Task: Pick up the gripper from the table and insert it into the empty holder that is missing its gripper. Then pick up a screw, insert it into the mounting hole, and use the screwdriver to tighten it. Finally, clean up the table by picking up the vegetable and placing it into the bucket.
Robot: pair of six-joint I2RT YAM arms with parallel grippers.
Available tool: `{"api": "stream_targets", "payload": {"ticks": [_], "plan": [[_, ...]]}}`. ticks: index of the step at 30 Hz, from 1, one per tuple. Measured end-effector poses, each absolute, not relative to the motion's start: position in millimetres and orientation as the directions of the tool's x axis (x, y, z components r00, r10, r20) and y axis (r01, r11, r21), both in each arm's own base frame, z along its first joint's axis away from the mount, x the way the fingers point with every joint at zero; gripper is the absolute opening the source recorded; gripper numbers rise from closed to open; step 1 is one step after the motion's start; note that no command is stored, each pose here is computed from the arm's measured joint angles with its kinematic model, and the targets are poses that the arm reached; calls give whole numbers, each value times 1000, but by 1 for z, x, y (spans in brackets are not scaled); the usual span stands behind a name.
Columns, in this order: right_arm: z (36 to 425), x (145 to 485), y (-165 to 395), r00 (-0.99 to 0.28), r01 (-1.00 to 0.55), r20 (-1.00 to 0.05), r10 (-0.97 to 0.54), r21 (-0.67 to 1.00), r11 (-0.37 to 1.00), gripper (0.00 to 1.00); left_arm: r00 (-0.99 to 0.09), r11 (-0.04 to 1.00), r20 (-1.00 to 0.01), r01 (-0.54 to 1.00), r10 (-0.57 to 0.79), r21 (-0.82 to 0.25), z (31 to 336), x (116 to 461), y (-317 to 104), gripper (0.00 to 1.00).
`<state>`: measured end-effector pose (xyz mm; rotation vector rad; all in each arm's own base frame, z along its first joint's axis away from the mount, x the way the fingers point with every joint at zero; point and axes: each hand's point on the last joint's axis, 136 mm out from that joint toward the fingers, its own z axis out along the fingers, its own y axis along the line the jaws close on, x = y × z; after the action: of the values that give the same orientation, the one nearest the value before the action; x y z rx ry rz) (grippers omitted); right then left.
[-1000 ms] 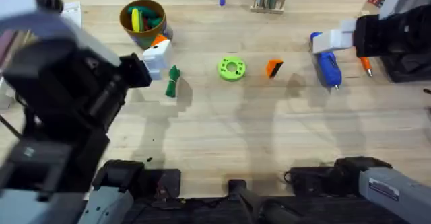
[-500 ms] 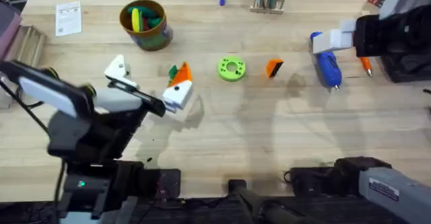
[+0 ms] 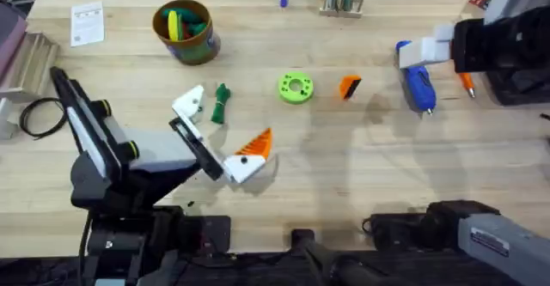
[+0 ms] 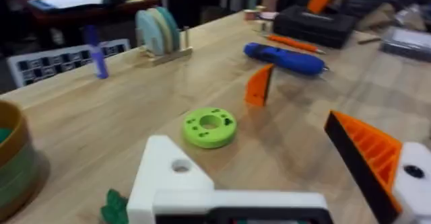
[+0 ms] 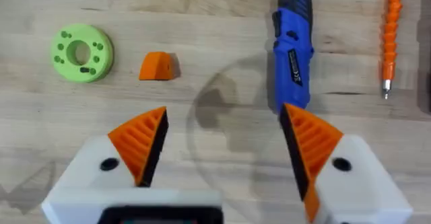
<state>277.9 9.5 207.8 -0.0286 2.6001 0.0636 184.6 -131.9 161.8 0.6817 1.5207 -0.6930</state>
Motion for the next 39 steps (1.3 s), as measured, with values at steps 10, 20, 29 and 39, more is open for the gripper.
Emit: {"api": "stream_targets", "payload": {"ticks": [10, 20, 29, 39], "plan": [[208, 278, 9, -857, -33, -515, -8, 40, 999, 992, -17, 511, -999, 859, 49, 11, 160, 162, -148, 986], [208, 278, 9, -857, -33, -515, -8, 40, 999, 992, -27, 488, -999, 873, 42, -3, 160, 158, -150, 986], [208, 278, 9, -857, -33, -515, -8, 40, 999, 993, -40, 489, -999, 872, 35, -18, 160, 158, -150, 986], [208, 278, 9, -857, -33, -515, -8, 40, 999, 993, -40, 489, -999, 872, 35, -18, 160, 158, -150, 986]]}}
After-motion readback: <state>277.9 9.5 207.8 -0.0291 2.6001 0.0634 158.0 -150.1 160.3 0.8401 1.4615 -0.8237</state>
